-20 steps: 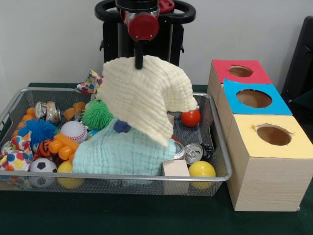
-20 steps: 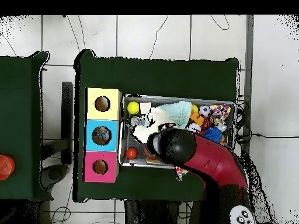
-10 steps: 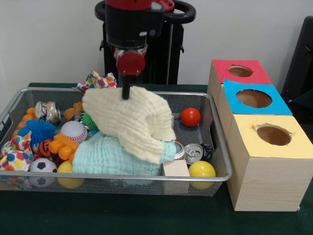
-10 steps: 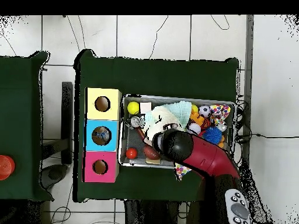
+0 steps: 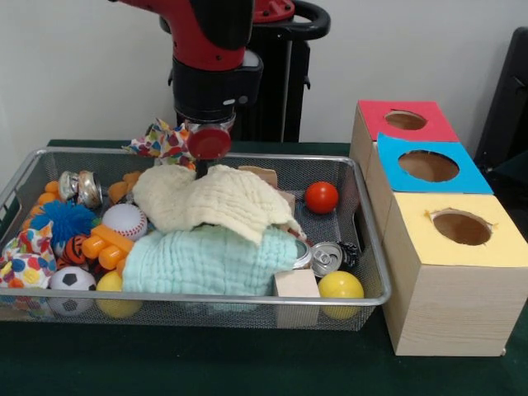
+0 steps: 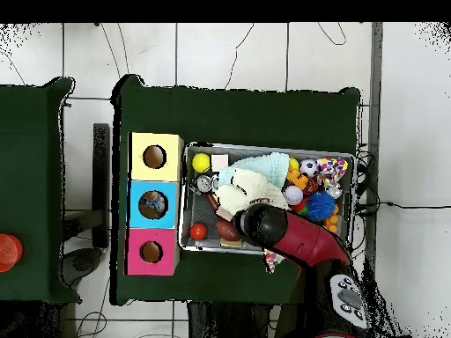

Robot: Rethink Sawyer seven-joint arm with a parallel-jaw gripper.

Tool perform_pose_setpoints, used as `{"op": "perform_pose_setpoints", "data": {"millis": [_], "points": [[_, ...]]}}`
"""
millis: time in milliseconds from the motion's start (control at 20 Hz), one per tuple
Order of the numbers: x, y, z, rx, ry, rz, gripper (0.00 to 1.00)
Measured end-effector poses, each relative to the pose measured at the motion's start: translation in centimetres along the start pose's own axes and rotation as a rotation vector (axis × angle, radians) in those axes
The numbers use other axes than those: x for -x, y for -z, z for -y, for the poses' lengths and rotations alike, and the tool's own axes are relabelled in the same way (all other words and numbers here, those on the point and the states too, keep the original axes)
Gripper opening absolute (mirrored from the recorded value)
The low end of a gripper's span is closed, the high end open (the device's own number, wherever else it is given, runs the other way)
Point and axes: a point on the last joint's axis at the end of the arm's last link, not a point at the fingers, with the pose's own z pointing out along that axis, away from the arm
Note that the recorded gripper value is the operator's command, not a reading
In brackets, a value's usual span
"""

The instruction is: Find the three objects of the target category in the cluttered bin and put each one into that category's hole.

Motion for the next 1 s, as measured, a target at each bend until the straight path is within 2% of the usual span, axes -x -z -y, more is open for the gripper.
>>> {"op": "perform_pose_setpoints", "data": {"millis": [200,250,1000], "points": [[-0.1,-0.5,0.4,-0.012,0.002,0.005,0.00],[0.0,-0.7,0.5,-0.013,0.001,0.007,1.00],[0.3,-1.0,1.1,-0.015,0.006,0.021,1.00]]}}
